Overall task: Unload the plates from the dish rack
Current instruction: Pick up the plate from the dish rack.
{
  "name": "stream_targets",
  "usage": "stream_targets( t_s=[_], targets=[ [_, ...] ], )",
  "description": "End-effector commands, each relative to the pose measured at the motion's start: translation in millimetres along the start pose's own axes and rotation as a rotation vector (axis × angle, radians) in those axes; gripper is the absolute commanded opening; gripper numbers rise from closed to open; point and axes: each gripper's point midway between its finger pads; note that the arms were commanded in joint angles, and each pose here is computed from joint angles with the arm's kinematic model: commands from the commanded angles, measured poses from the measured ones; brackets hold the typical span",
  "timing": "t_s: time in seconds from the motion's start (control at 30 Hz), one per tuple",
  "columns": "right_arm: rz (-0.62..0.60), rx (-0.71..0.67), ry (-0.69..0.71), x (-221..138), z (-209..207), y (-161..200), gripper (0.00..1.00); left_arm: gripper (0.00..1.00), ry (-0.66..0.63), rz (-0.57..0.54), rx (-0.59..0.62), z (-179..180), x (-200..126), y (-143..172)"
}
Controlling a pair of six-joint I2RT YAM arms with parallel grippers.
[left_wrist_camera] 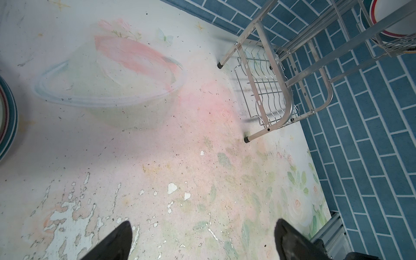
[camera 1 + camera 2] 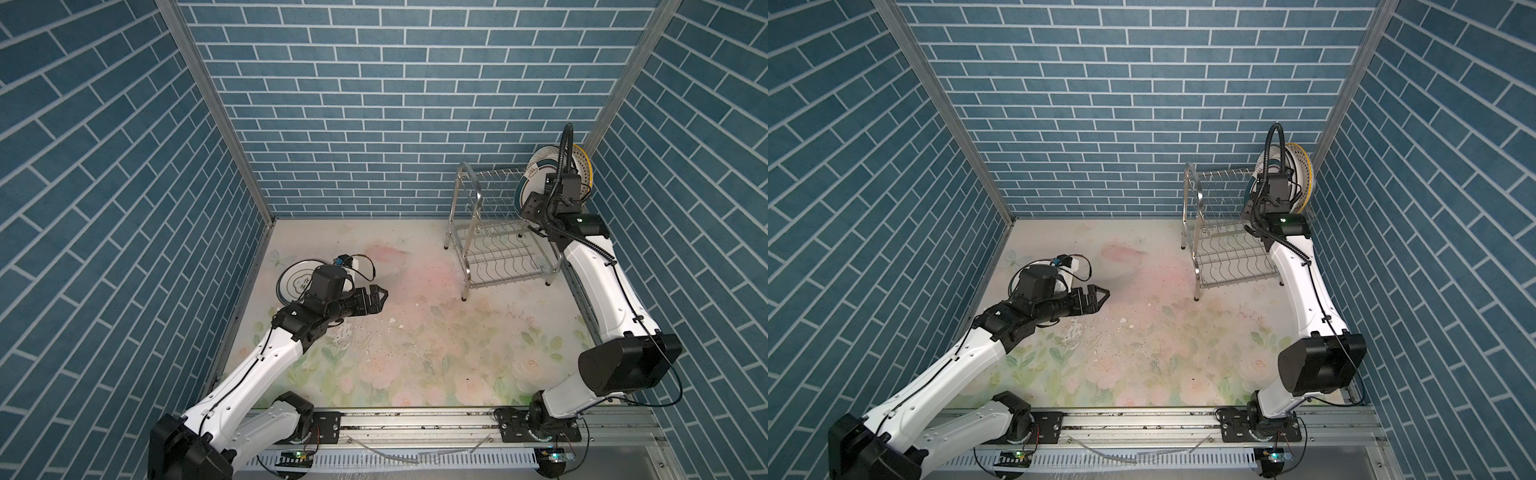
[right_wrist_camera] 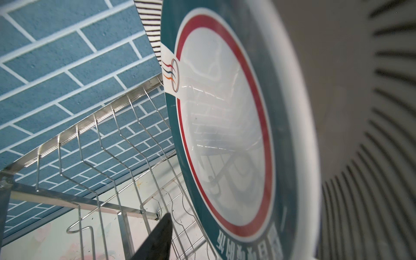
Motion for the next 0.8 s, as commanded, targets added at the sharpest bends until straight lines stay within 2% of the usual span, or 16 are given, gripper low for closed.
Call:
stream_targets(
  t_s=[0.0,0.13,0.37,0.77],
  targets=[
    [-0.052,-0.010,-0.009,-1,-2,-6,0.58,0.99,0.015,-0.008,0.021,-4,-1,-1],
    [-0.073,-0.015,-0.017,5,-1,-8,0.55,0.99,0.015,-0.003,0.024,-3,0,0],
    [-0.067,-0.014,-0.047,8,6,-7,0.36,0.99,0.016,0.002,0.016,-2,2,4],
    [-0.078,-0.028,-0.064,-1,8,-11,0.18,0.99,0.020,0.008,0.013,-2,4,6]
  ],
)
Point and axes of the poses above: each gripper's point midway between its finger pads, its own x axis out along the fingers, its own z axis along the line the jaws close on, y = z × x, and after that the axes turned 14 degrees about x, right-handed
